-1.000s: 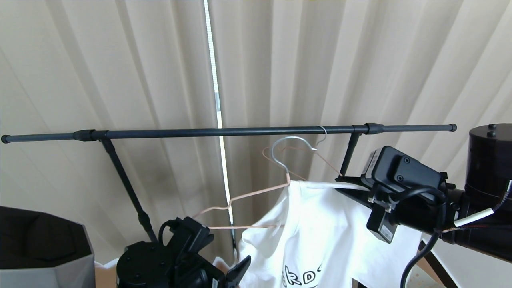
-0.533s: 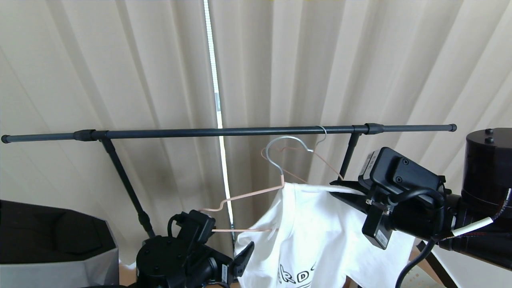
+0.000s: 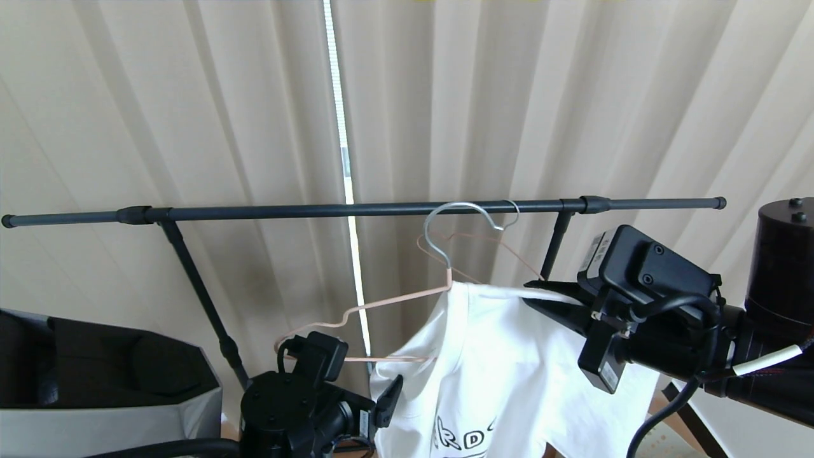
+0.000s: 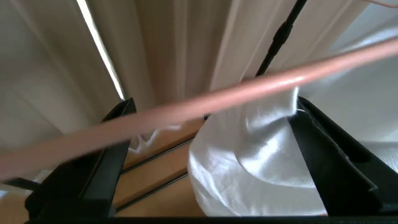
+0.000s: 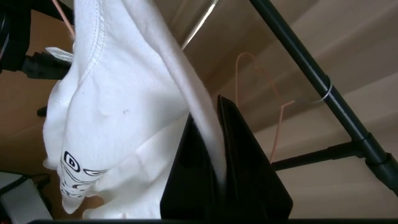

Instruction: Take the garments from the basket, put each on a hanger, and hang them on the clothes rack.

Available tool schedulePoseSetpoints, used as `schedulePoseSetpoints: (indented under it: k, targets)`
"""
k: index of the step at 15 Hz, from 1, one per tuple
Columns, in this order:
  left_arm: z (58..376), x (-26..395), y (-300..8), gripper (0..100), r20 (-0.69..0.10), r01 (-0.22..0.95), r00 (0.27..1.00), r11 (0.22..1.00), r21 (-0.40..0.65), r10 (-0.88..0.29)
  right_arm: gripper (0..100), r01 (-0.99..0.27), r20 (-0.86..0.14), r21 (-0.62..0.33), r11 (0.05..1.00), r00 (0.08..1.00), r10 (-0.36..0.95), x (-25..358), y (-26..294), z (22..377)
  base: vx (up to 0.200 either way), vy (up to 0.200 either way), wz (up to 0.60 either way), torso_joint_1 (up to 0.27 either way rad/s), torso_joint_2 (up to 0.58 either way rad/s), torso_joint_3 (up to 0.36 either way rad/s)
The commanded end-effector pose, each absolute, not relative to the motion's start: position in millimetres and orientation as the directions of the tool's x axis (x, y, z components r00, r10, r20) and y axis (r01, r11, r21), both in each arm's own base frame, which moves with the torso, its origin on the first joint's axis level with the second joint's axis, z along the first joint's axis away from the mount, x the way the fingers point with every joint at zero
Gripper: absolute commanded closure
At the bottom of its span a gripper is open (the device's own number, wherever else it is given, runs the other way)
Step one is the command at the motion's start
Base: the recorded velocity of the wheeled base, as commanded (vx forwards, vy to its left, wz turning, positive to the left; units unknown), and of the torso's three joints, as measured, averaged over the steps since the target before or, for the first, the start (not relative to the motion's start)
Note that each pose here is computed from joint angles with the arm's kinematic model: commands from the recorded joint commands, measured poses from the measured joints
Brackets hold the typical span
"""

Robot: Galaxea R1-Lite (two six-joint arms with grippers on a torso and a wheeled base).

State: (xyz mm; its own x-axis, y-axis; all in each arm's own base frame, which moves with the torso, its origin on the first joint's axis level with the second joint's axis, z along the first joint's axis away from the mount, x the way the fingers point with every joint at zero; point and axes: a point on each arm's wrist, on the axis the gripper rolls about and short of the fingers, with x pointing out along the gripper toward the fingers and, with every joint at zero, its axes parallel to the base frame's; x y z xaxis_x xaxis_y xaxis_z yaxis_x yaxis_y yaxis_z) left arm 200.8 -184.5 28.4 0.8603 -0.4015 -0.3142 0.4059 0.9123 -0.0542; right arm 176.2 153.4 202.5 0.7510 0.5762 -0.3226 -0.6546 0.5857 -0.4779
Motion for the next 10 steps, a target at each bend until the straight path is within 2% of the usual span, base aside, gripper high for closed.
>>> schedulePoseSetpoints:
  k: [1, 5, 6, 10]
  targets:
    - [27.4, 202.8, -185.6, 0, -0.311, 0.397, 0.866, 0.916, -0.053, -0.392, 100, -0.655, -0.322, -0.478, 0.585, 0.75, 0.578, 175.0, 152.8, 202.5, 0.0, 0.0, 0.0, 0.0, 0.0, 0.0]
    - [23.8, 203.7, -185.6, 0, -0.322, 0.392, 0.865, 0.919, -0.044, -0.384, 100, -0.653, -0.316, -0.479, 0.586, 0.752, 0.579, 174.8, 153.0, 203.8, 0.0, 0.0, 0.0, 0.0, 0.0, 0.0]
    - [23.6, 203.1, -185.7, 100, -0.323, 0.394, 0.864, 0.918, -0.042, -0.385, 100, -0.652, -0.314, -0.48, 0.587, 0.752, 0.579, 174.9, 153.1, 204.3, 0.0, 0.0, 0.0, 0.0, 0.0, 0.0]
    - [22.5, 199.1, -182.2, 100, -0.339, 0.391, 0.862, 0.92, -0.028, -0.377, 100, -0.637, -0.323, -0.485, 0.599, 0.767, 0.554, 178.6, 153.8, 202.3, 0.0, 0.0, 0.0, 0.0, 0.0, 0.0]
